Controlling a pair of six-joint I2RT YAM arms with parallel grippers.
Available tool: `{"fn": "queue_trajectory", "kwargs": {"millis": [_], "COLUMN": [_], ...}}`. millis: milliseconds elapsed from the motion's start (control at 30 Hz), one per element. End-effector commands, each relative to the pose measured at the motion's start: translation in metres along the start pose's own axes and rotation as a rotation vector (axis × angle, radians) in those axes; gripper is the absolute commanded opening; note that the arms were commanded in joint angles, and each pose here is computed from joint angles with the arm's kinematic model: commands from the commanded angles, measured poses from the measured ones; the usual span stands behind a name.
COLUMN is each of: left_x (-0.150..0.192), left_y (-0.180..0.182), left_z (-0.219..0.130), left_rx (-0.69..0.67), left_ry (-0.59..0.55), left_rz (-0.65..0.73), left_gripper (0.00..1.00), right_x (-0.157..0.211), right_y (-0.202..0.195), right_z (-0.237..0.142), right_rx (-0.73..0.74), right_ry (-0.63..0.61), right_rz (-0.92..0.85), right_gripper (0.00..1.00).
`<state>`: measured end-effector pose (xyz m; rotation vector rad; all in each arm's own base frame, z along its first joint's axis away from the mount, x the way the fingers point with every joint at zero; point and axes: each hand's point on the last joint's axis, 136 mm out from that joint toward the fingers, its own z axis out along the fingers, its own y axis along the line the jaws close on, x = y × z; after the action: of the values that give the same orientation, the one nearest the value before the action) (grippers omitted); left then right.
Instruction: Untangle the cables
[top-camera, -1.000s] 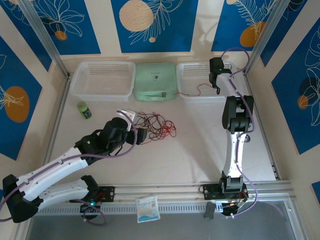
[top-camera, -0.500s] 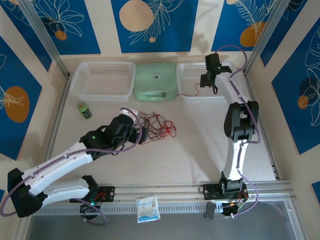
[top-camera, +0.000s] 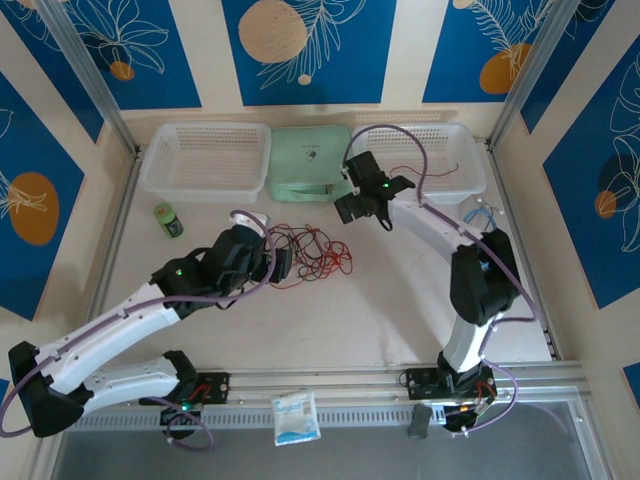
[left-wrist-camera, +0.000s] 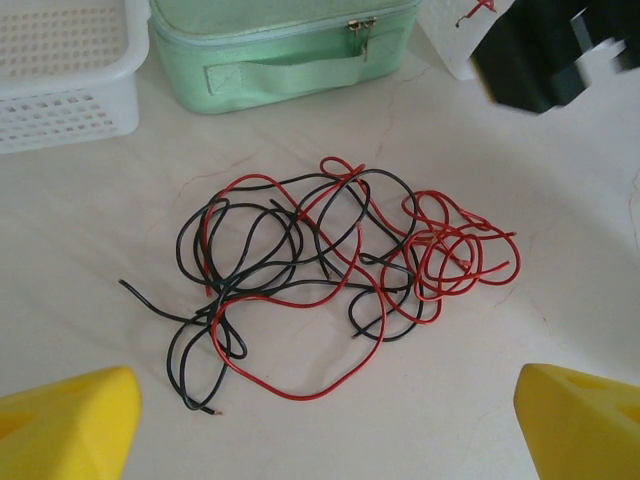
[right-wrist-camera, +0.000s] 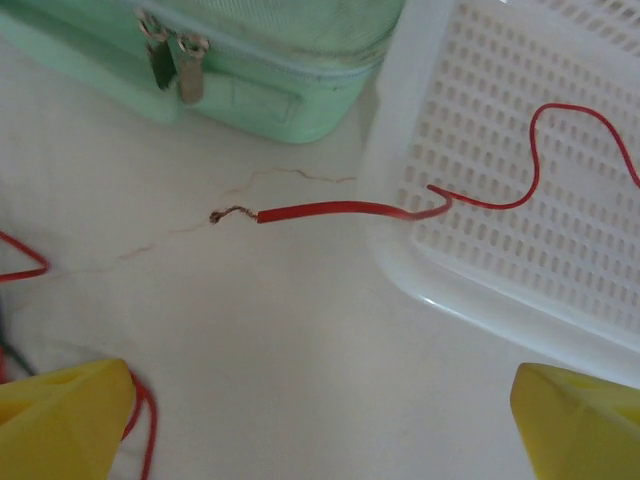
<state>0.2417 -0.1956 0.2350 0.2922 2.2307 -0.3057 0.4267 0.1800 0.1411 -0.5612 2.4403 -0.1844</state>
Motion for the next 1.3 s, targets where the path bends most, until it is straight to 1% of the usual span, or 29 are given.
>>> {"fn": "queue_trajectory", "kwargs": {"millis": [0, 167, 267, 333, 400, 467, 633, 667, 733, 800, 833, 900, 933, 967, 1033, 1100, 1167, 1267], "left_x": [-0.007, -0.004, -0.005, -0.006, -0.007, -0.007, -0.006, -0.006, -0.006, -0.006, -0.006, -0.006, -0.005, -0.005, -0.005, -0.005, -0.006, -0.008], "left_y": [0.006, 0.012, 0.015, 0.016, 0.017, 0.017, 0.016, 0.016, 0.015, 0.014, 0.014, 0.013, 0.013, 0.012, 0.013, 0.013, 0.014, 0.013], "left_z": [-0.01, -0.014, -0.018, -0.02, -0.02, -0.02, -0.017, -0.017, -0.016, -0.015, -0.015, -0.014, -0.013, -0.013, -0.013, -0.012, -0.011, -0.009], "left_rx": [0.0, -0.014, -0.018, -0.019, -0.023, -0.024, -0.021, -0.02, -0.019, -0.016, -0.014, -0.011, -0.012, -0.009, -0.014, -0.02, -0.026, -0.029], "left_ry": [-0.028, -0.026, -0.038, -0.045, -0.048, -0.048, -0.041, -0.04, -0.039, -0.035, -0.035, -0.031, -0.028, -0.027, -0.025, -0.025, -0.026, -0.024], "left_rz": [-0.046, -0.056, -0.061, -0.063, -0.063, -0.064, -0.063, -0.063, -0.064, -0.063, -0.064, -0.066, -0.065, -0.066, -0.069, -0.072, -0.075, -0.071], "left_gripper": [0.95, 0.95, 0.95, 0.95, 0.95, 0.95, 0.95, 0.95, 0.95, 0.95, 0.95, 0.95, 0.95, 0.95, 0.95, 0.95, 0.95, 0.95], "right_x": [-0.026, -0.047, -0.056, -0.059, -0.06, -0.06, -0.055, -0.053, -0.047, -0.041, -0.037, -0.03, -0.027, -0.024, -0.019, -0.017, -0.018, -0.018], "right_y": [-0.012, -0.031, -0.043, -0.053, -0.063, -0.072, -0.093, -0.099, -0.11, -0.127, -0.134, -0.151, -0.158, -0.164, -0.168, -0.163, -0.148, -0.115], "right_z": [0.011, 0.023, 0.019, 0.019, 0.018, 0.017, 0.02, 0.022, 0.031, 0.043, 0.049, 0.063, 0.07, 0.075, 0.079, 0.07, 0.05, 0.013], "right_rx": [0.101, 0.214, 0.224, 0.224, 0.229, 0.229, 0.228, 0.234, 0.237, 0.244, 0.247, 0.253, 0.248, 0.235, 0.194, 0.134, 0.039, -0.15], "right_ry": [-0.055, -0.096, -0.125, -0.13, -0.123, -0.119, -0.103, -0.093, -0.073, -0.051, -0.037, -0.004, 0.012, 0.036, 0.078, 0.112, 0.127, 0.126], "right_rz": [-0.036, -0.006, 0.059, 0.101, 0.14, 0.173, 0.238, 0.255, 0.292, 0.341, 0.359, 0.404, 0.421, 0.439, 0.47, 0.498, 0.533, 0.616], "right_gripper": [0.98, 0.97, 0.93, 0.88, 0.79, 0.74, 0.64, 0.6, 0.5, 0.33, 0.27, 0.09, 0.04, 0.0, 0.0, 0.02, 0.1, 0.26]}}
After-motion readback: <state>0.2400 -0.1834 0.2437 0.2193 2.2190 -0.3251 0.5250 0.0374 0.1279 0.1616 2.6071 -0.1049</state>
